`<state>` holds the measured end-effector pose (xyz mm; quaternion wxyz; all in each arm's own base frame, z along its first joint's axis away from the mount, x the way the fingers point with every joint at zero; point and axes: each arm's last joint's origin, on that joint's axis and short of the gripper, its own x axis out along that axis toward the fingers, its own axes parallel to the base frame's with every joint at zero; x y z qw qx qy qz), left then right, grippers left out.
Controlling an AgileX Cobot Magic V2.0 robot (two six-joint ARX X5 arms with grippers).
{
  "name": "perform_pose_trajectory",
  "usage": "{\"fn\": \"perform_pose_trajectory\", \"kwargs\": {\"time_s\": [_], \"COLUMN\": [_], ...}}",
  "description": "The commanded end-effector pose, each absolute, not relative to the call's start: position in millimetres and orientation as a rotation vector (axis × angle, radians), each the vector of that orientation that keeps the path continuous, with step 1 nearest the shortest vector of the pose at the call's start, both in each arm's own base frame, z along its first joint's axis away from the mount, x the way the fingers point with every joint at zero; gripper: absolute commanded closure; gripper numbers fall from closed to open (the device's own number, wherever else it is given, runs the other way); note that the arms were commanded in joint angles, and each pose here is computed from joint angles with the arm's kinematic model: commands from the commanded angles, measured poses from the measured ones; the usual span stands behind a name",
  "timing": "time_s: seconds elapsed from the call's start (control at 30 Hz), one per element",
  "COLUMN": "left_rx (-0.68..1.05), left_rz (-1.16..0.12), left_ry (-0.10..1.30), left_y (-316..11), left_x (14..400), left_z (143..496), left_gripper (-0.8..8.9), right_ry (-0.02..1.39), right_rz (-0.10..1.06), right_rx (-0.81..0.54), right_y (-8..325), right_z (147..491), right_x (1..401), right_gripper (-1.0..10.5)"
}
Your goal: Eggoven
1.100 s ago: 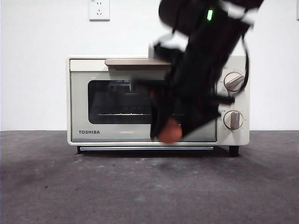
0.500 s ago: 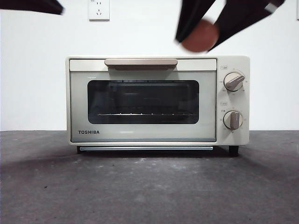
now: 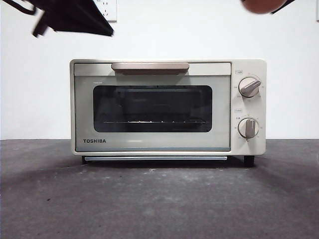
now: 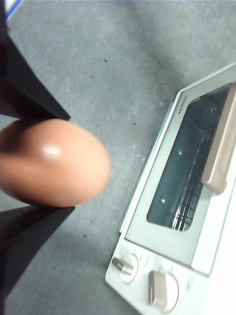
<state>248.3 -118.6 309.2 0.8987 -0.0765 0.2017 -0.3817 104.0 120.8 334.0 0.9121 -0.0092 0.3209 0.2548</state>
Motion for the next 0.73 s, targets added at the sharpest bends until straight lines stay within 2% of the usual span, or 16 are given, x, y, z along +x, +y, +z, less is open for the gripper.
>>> {"fn": "perform_pose_trajectory", "kwargs": {"time_s": [0.03, 0.33, 0.73], "left_rx": [-0.121, -0.048, 0.014], "left_rz": [-0.806, -0.799, -0.786], "left_ry": [0.395, 0.436, 0.518], "left_y": [-130, -160, -175], "left_x": [262, 288, 295], "left_z": [312, 298, 271], "left_gripper": [8.06, 8.06, 8.06], "right_ry": [0.63, 0.59, 0.59], "right_rz": [0.543, 0.532, 0.532], "right_rx": [-0.018, 0.0, 0.0], "right_y": [117, 104, 100], "right_z": [341, 347, 347], "right_x": [99, 89, 86], "right_gripper": [9.4, 9.4, 9.4]}}
